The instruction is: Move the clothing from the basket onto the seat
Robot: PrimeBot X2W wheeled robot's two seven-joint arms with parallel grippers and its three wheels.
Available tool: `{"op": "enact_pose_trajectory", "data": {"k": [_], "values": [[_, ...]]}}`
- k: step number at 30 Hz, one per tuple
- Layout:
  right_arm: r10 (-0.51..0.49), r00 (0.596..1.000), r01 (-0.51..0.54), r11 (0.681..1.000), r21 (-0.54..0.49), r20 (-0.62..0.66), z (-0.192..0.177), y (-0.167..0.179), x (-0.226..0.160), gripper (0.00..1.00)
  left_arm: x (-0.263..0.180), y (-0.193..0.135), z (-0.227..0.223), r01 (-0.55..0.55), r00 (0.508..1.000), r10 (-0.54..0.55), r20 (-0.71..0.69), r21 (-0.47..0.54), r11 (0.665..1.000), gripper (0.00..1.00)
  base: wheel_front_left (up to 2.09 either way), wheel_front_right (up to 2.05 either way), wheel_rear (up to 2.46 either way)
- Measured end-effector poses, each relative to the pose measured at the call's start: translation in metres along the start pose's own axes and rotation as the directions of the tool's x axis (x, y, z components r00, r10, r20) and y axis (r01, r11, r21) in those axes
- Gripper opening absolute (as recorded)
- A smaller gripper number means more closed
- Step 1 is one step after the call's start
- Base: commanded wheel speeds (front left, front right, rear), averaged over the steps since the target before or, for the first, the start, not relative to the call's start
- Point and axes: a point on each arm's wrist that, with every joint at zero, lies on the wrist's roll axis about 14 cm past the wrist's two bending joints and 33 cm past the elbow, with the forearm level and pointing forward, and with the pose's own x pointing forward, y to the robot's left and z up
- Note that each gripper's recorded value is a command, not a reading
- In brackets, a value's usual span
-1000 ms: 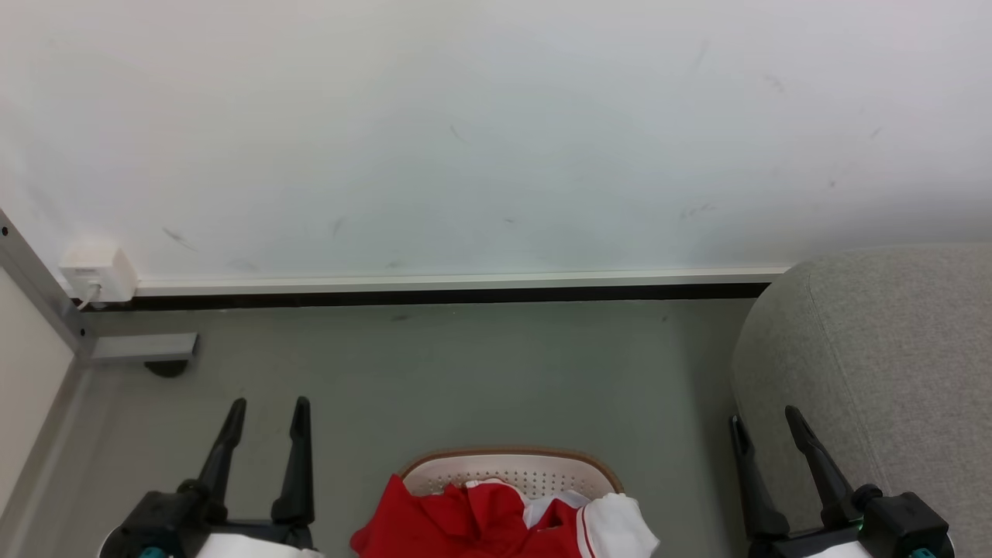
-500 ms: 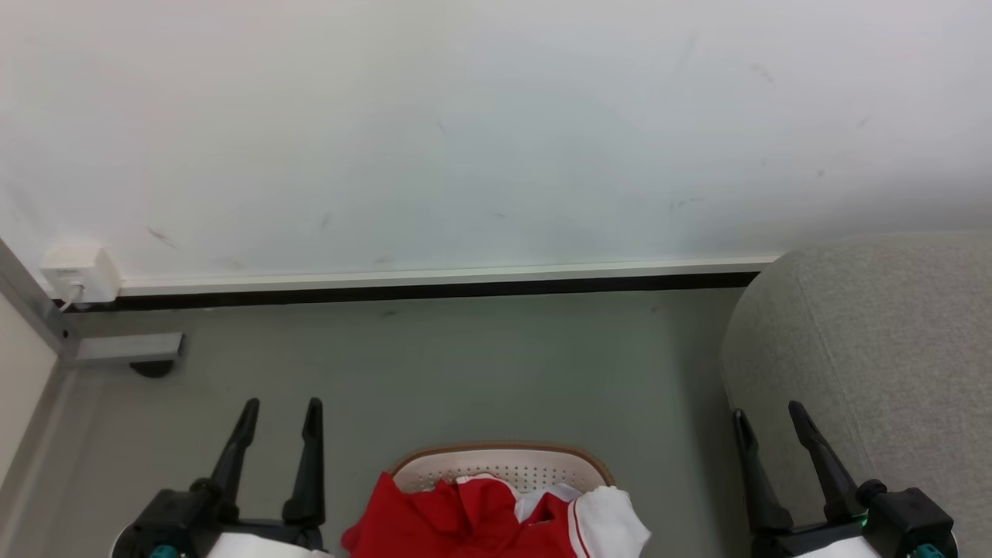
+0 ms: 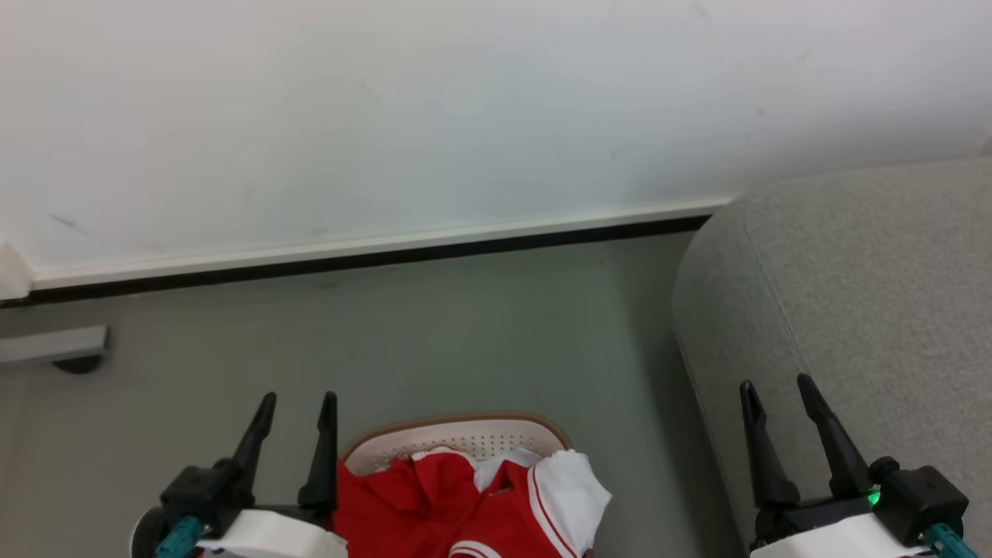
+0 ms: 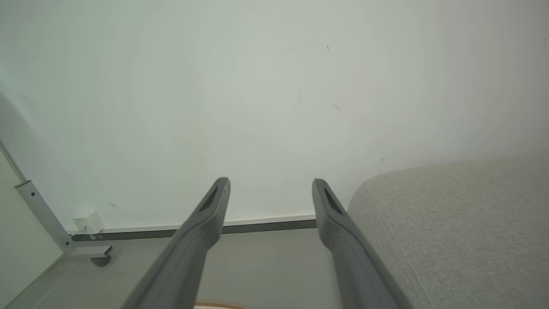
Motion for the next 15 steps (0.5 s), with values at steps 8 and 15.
{"op": "enact_pose_trajectory", "data": {"k": [8, 15], "values": [[-0.07, 0.998, 0.07, 0.998, -0.007, -0.008, -0.003, -0.025, 0.005, 1.0, 0.026, -0.013, -0.05, 0.076, 0.987, -0.076, -0.139, -0.003, 0.997, 1.0, 0.0, 0.0, 0.0], [-0.131, 0.991, 0.131, 0.991, -0.023, -0.012, -0.005, -0.048, 0.012, 1.0, 0.044, -0.021, -0.106, 0.164, 0.938, -0.15, -0.313, 0.02, 0.986, 1.0, 0.0, 0.0, 0.0]]}}
